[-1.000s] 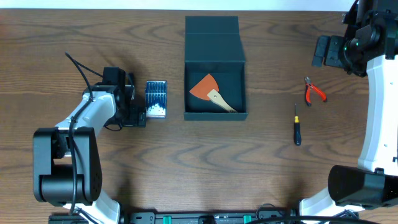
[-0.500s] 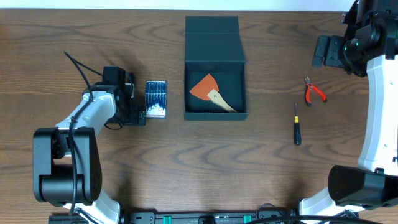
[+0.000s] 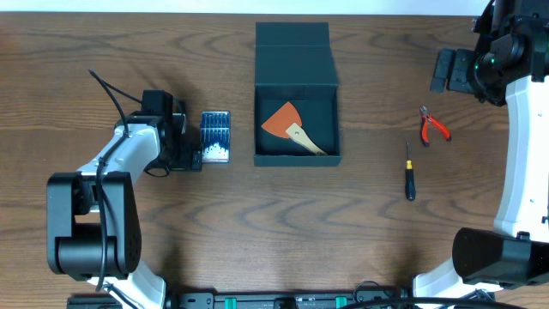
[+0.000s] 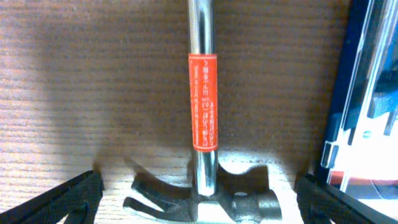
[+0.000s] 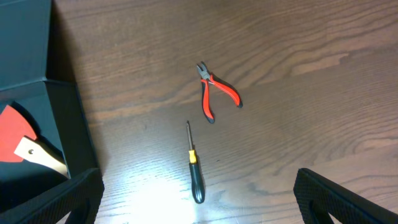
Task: Pack container
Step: 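Lower the left gripper and close it on the hammer's neck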
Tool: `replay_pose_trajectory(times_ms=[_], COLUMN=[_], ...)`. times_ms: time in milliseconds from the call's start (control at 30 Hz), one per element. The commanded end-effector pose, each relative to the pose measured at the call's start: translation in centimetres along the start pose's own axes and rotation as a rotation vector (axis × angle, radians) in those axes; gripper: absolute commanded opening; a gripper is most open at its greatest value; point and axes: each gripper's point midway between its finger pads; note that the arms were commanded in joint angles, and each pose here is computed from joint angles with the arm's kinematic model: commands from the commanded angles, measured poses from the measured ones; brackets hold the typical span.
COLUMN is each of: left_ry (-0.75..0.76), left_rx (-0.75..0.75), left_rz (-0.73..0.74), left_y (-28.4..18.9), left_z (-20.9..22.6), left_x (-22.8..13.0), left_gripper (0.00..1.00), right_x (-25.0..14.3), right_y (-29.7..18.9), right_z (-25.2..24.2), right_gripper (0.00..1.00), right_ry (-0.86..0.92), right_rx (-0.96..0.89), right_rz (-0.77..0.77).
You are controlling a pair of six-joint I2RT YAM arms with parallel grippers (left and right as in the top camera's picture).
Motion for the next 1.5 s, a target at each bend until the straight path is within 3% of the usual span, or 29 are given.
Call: replay_pose_trajectory(times_ms=[0, 500, 767, 1100, 1267, 1467], left_ry=[-0.018, -0.017, -0.017, -0.018, -0.018, -0.018], left_rx=[0.008, 0.011, 0.012, 0.014, 0.016, 0.017], left_rz=[0.055, 0.071, 0.075, 0.088, 0.094, 0.101], left_y=[1.6, 1.6, 1.6, 1.6, 1.6, 1.5], left_z=[0.3, 0.4, 0.4, 0.5, 0.5, 0.5], left_x=[-1.0, -1.4, -1.5, -1.8, -1.9, -2.1], left_gripper=[0.98, 1.00, 0.78, 0.78, 0.70, 0.70], right_x=[0.1, 0.1, 0.1, 0.1, 0.1, 0.1], right_y=[-0.6, -0.6, -0.6, -0.6, -0.6, -0.6], right_z=[-0.1, -0.1, -0.1, -0.1, -0.1, -0.1], right_gripper=[0.99, 0.99, 0.99, 0.99, 0.99, 0.99], right_ry=[0.014, 0.014, 0.014, 0.014, 0.014, 0.014], right_rx=[0.001, 0.001, 0.001, 0.001, 0.001, 0.001], right_rz=[-0.016, -0.016, -0.016, -0.016, -0.016, -0.016])
Point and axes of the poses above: each gripper's point midway between its finger pads, its own y axis out along the fingers, its own z axis along the line the jaws close on, x = y × z, and after that the axes turned 11 degrees about -y, right-handed
